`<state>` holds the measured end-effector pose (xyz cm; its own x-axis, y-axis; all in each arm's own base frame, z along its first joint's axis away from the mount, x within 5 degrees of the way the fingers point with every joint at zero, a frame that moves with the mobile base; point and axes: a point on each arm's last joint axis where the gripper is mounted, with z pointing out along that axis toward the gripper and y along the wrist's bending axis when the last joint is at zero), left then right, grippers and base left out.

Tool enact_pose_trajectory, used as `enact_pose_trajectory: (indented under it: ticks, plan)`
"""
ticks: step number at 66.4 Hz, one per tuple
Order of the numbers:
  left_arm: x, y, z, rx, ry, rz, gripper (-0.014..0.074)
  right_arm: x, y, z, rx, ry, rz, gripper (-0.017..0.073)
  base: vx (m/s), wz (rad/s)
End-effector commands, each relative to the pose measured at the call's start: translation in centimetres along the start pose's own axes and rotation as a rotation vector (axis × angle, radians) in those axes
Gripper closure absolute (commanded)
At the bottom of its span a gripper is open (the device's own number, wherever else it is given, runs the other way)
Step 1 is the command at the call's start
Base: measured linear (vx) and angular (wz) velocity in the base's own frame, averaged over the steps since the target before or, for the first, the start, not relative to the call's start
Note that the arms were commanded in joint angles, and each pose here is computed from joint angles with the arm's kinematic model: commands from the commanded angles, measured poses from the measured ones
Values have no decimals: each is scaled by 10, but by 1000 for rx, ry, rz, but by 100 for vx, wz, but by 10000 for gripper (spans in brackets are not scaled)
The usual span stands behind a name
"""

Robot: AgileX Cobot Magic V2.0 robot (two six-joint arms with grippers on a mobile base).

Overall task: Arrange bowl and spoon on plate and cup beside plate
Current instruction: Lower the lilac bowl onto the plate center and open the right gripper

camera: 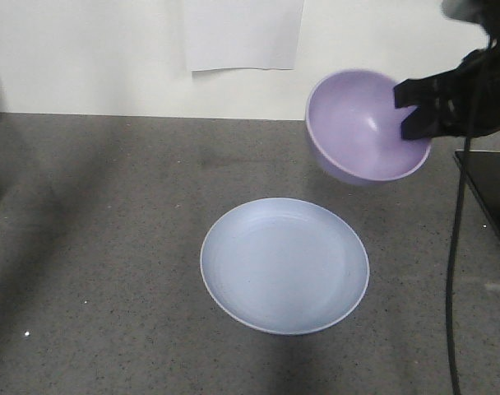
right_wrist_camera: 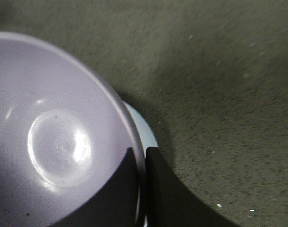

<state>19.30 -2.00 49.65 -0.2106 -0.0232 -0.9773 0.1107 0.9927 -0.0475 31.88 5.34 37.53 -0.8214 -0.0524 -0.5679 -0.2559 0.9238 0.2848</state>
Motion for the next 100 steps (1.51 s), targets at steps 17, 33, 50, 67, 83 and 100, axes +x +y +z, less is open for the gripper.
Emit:
enact_pose_trajectory:
  ticks: [17, 33, 50, 67, 83, 100]
  plan:
    - [0, -2, 17, 15, 23, -27, 600, 2, 36, 61, -85, 149, -197, 545, 0, 0]
    - [3, -2, 23, 14, 51, -27, 600, 9, 44, 87, -22, 221, -235, 533, 0, 0]
    - [3, -1, 23, 13, 53, -26, 600, 15, 39, 104, -30, 299, -221, 506, 0, 0]
    - [3, -1, 23, 13, 53, -26, 600, 18, 36, 116, -32, 333, -216, 442, 0, 0]
    - [3, -2, 23, 14, 56, -27, 600, 19, 35, 118, -37, 345, -234, 321, 0, 0]
    - [4, -2, 23, 14, 60, -27, 600, 15, 36, 108, -21, 307, -251, 221, 0, 0]
